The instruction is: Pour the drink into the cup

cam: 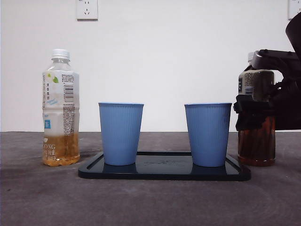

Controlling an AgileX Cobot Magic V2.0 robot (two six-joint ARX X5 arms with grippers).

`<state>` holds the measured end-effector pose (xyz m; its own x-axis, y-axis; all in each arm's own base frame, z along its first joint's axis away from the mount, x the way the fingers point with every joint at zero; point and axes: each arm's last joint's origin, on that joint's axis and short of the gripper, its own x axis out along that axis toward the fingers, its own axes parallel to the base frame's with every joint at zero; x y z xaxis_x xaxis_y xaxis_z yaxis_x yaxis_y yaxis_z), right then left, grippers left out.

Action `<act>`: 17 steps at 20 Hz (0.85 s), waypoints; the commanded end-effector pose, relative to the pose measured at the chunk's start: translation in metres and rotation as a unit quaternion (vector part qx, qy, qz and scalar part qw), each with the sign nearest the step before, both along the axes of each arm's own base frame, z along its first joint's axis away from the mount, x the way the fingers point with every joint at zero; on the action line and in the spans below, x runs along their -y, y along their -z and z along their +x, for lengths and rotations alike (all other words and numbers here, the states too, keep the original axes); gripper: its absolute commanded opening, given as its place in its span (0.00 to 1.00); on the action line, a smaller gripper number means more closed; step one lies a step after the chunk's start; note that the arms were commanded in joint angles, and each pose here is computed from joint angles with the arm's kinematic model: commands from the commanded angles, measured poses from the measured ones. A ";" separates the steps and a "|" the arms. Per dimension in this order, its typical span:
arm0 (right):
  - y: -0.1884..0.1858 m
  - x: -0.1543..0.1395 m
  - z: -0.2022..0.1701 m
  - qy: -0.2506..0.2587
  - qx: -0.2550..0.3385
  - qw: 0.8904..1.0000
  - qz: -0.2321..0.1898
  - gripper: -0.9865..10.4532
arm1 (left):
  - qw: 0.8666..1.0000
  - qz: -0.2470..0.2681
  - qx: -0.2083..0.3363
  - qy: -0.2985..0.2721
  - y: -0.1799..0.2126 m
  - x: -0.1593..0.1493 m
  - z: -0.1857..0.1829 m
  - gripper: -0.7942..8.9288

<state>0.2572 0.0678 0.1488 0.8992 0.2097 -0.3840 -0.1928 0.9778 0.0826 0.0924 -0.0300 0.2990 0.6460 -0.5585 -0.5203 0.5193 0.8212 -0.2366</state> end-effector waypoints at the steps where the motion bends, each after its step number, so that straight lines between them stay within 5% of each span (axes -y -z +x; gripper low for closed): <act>1: -0.001 -0.002 0.003 -0.002 0.004 1.000 -0.002 0.43 | 1.000 0.001 0.015 0.007 -0.006 0.000 0.000 0.50; 9: -0.025 0.003 -0.016 -0.001 -0.019 1.000 -0.005 0.43 | 0.999 0.009 0.040 -0.014 -0.009 0.000 0.003 0.57; 13: -0.047 0.008 -0.049 0.007 -0.071 0.997 0.024 0.43 | 0.999 0.003 0.048 -0.026 0.000 0.002 0.018 0.62; 17: -0.071 0.004 -0.080 -0.026 -0.060 0.996 0.067 0.42 | 0.998 -0.020 0.036 -0.046 0.034 0.006 0.039 0.67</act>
